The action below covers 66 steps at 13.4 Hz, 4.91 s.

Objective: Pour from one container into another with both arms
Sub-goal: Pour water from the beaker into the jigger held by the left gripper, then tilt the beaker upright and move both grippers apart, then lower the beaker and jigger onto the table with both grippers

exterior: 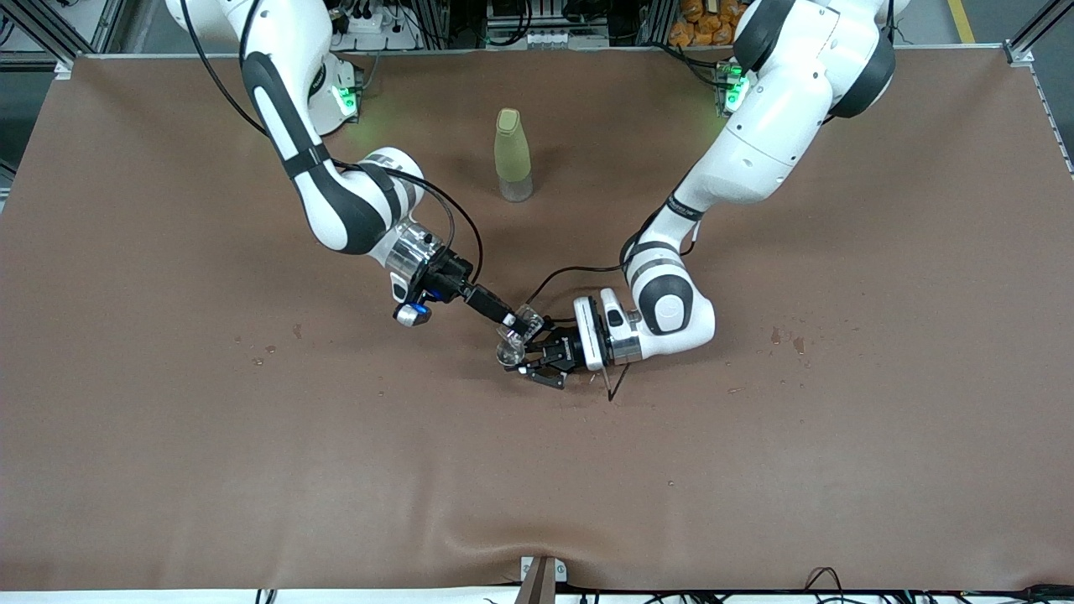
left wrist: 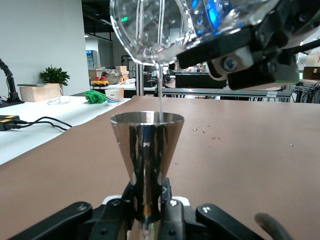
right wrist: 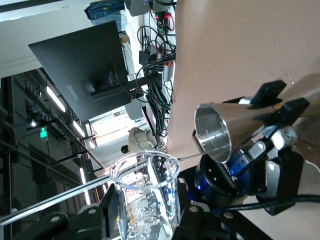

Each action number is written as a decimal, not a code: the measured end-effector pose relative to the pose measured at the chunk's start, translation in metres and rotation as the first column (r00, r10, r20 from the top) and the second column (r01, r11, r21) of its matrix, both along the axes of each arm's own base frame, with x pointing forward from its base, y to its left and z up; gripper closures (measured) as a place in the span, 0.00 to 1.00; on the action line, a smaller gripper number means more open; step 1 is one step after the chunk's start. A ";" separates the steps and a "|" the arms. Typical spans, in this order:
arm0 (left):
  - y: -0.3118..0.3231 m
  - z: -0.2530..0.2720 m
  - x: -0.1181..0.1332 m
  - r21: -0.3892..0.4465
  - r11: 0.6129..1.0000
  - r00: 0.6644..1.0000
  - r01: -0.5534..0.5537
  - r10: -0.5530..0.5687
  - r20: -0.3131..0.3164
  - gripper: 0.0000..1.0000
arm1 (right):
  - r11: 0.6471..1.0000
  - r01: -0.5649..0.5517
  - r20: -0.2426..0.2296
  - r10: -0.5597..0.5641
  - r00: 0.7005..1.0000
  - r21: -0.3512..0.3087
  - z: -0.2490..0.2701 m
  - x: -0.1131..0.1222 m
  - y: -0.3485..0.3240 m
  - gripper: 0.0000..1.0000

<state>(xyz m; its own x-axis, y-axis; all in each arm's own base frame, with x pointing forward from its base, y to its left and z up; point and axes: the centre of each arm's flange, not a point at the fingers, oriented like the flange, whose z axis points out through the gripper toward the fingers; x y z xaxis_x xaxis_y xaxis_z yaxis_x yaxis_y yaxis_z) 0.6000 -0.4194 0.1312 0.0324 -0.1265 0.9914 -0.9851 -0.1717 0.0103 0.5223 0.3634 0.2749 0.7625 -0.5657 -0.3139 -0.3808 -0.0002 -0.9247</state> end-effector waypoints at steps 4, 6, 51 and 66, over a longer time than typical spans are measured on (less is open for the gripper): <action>-0.002 0.000 -0.001 -0.001 1.000 1.000 0.001 -0.001 -0.001 0.79 | 0.994 0.007 -0.079 0.002 0.997 0.110 0.005 0.003 0.004 0.50; -0.003 0.000 -0.002 -0.001 1.000 1.000 0.004 -0.004 -0.001 0.79 | 0.992 0.010 -0.092 0.002 0.996 0.128 0.006 0.004 0.004 0.50; 0.517 -0.047 -0.087 -0.059 0.997 0.999 0.045 -0.046 -0.003 0.79 | 0.709 -0.005 0.694 0.689 -0.212 -0.705 -0.193 0.025 -0.587 0.21; 0.523 -0.065 -0.094 -0.051 0.997 0.997 0.065 -0.066 -0.026 0.44 | 0.541 -0.478 0.538 0.828 0.158 -0.692 0.077 0.121 -0.567 0.00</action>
<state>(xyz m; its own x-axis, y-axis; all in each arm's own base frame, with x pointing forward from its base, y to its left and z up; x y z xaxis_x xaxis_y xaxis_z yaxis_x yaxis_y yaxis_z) 0.5059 0.1034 0.0659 0.0531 -0.0792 0.9954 -0.9935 -0.1051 0.0447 0.6434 -0.2038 0.3522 0.6619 0.3717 0.6509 0.7391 -0.1788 -0.6495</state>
